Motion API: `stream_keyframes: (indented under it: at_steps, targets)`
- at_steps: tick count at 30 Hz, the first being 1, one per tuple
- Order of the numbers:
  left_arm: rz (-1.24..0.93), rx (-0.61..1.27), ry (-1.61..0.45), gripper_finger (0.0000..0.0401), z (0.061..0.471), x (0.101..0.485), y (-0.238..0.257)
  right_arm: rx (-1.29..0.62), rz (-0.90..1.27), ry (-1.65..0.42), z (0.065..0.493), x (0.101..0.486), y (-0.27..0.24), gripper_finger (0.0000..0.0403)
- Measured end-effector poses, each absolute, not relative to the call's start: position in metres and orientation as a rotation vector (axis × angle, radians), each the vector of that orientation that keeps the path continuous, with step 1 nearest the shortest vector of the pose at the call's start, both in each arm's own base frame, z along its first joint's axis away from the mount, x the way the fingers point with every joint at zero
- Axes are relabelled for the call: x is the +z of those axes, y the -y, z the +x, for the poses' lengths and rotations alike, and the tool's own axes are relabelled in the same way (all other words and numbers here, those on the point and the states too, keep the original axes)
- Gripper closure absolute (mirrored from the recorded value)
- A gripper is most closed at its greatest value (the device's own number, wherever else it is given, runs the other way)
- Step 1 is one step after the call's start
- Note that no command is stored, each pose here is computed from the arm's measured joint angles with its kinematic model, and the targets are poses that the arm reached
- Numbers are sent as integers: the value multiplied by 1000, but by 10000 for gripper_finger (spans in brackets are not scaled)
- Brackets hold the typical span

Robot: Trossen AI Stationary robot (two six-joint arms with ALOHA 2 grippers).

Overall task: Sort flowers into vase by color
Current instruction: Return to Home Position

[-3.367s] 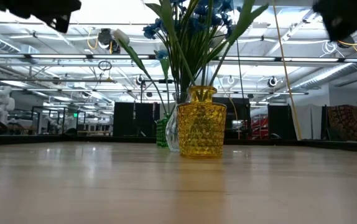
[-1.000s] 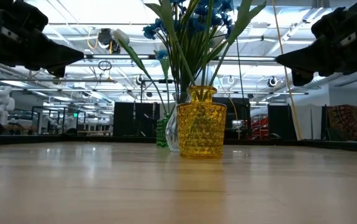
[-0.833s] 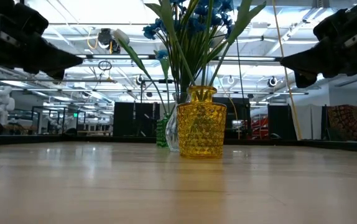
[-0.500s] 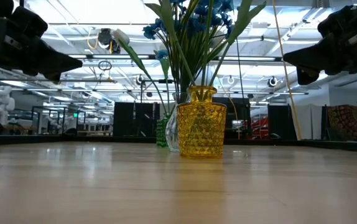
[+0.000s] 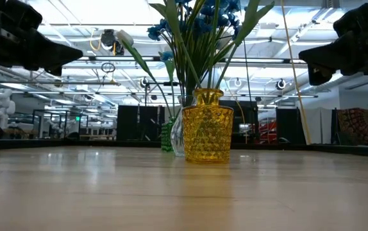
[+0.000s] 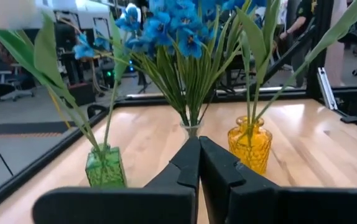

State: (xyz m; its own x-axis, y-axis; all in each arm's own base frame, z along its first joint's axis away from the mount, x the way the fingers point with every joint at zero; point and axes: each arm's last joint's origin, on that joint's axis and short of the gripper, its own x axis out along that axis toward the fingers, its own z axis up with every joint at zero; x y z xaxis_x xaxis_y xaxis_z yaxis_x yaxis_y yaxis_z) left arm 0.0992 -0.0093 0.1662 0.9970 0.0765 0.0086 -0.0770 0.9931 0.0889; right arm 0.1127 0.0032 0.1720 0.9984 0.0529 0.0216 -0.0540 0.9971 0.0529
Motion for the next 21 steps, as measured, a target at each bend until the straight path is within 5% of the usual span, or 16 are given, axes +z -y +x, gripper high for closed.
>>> stream_keyframes:
  at_steps: [21]
  targets:
    - [68,73,5,390,99,166,1,97,54,-2,103,169,-4,403]
